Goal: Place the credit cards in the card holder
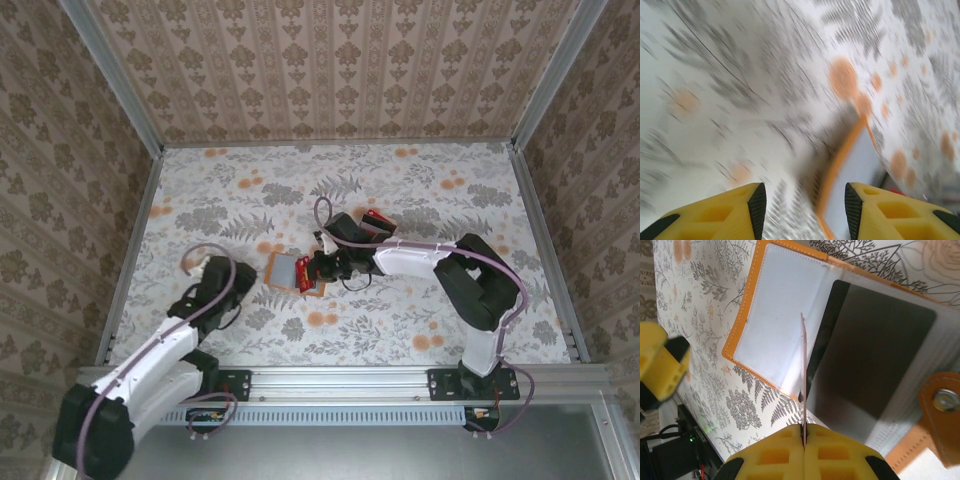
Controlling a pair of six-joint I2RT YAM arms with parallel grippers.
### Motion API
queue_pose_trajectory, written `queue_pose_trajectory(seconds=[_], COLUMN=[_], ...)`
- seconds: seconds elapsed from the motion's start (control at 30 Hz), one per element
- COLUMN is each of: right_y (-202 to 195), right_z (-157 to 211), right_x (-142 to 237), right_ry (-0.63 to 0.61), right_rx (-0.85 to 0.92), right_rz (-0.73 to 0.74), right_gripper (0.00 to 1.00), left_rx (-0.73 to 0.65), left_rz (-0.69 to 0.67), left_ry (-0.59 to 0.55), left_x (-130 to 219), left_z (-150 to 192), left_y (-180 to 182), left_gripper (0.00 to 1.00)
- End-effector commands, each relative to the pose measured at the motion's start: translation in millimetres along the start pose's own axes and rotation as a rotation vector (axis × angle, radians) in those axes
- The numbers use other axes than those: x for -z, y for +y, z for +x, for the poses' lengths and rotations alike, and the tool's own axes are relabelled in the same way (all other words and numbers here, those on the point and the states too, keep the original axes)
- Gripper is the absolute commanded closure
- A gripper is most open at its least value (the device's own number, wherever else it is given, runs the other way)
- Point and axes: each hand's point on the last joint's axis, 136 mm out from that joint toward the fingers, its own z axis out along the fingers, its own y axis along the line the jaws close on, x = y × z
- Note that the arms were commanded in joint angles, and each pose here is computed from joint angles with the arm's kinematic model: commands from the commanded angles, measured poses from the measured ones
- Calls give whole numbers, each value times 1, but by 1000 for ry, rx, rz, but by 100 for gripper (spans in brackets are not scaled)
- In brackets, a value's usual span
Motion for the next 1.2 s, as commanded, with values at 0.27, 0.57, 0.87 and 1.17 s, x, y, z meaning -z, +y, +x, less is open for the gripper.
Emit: queue_pose_trajectory(seconds=[0.27, 0.57, 0.87, 1.17], right_y=[-10, -23, -29, -22], right_z=[-7, -11, -14, -26], right_x=[-27, -20, -26, -24], right_ry=[-16, -76, -71, -80], right_rx=[-137, -217, -243, -226], right_rz=[-14, 1, 3, -34], right_gripper=[100, 100, 100, 100], left_rx=[-352, -391, -375, -358], left_rz=[228, 247, 212, 46], left_ry=[552, 701, 722, 662], left_x=[-38, -69, -70, -68], left_z=[24, 51, 71, 57], left_y=[-60, -63, -48, -8], left_gripper=[55, 61, 77, 76])
